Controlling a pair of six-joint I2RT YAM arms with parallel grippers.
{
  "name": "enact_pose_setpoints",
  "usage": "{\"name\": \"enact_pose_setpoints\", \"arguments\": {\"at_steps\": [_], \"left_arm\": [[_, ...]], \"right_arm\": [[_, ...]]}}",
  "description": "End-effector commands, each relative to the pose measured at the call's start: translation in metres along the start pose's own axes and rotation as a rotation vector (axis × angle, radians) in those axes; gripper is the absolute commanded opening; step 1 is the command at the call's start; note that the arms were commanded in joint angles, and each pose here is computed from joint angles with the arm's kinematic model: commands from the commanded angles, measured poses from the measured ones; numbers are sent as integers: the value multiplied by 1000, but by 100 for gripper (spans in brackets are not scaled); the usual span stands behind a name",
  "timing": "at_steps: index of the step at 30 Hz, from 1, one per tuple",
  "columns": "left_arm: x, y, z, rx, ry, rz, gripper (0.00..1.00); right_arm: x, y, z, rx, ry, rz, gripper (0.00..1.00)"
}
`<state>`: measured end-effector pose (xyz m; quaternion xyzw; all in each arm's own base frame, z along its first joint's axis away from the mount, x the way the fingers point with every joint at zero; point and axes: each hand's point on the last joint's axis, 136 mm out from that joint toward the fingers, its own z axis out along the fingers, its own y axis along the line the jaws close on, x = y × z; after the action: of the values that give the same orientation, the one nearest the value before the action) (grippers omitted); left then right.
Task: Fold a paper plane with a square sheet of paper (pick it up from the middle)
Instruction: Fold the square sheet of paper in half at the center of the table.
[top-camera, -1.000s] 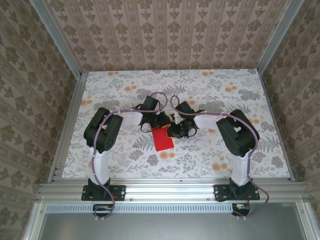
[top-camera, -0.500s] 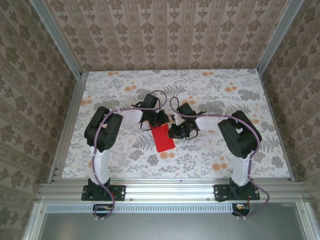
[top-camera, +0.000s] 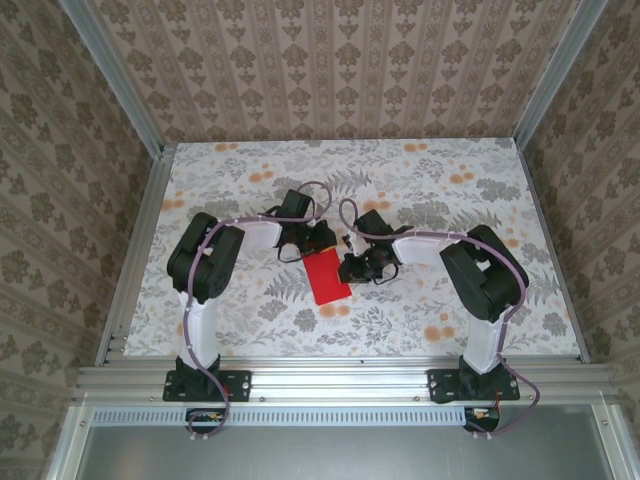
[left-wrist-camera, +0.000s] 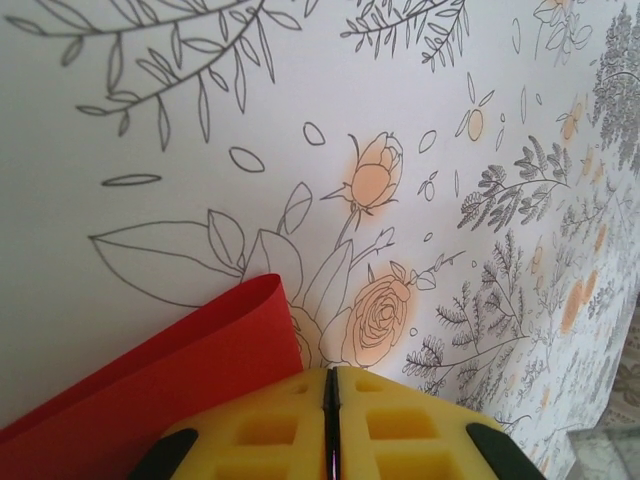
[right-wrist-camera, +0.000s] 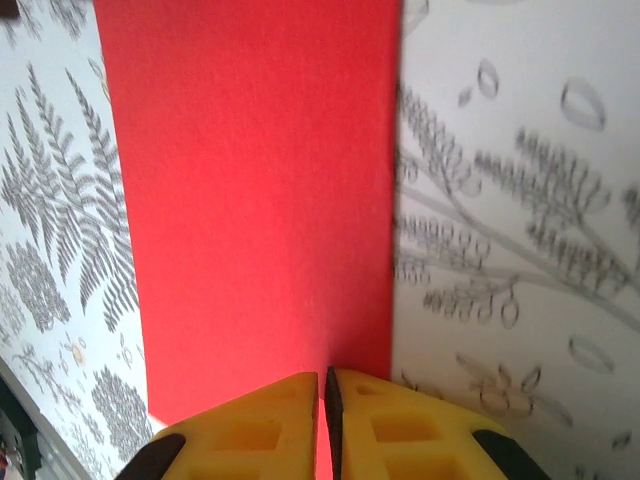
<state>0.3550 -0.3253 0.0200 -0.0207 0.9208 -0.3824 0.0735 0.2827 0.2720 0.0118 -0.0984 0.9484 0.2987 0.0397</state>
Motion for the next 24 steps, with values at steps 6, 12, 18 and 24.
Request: {"name": "enact_pose_setpoints", "arguments": {"at_steps": [6,12,18,24], "left_arm": [[4,66,8,-160,-19,-32,11],[5,62,9,-138,-12,-20,12],[3,47,9,-96,-7,8,13],[-3,26,8,-70,-9,39,14]], "right_arm": [[88,-37,0,124,227,135,14],[85,-26,-16,91,171,130,14],[30,9,-39,36,-8,54,17],[-14,27,-29,-27,-110,84,18]]}}
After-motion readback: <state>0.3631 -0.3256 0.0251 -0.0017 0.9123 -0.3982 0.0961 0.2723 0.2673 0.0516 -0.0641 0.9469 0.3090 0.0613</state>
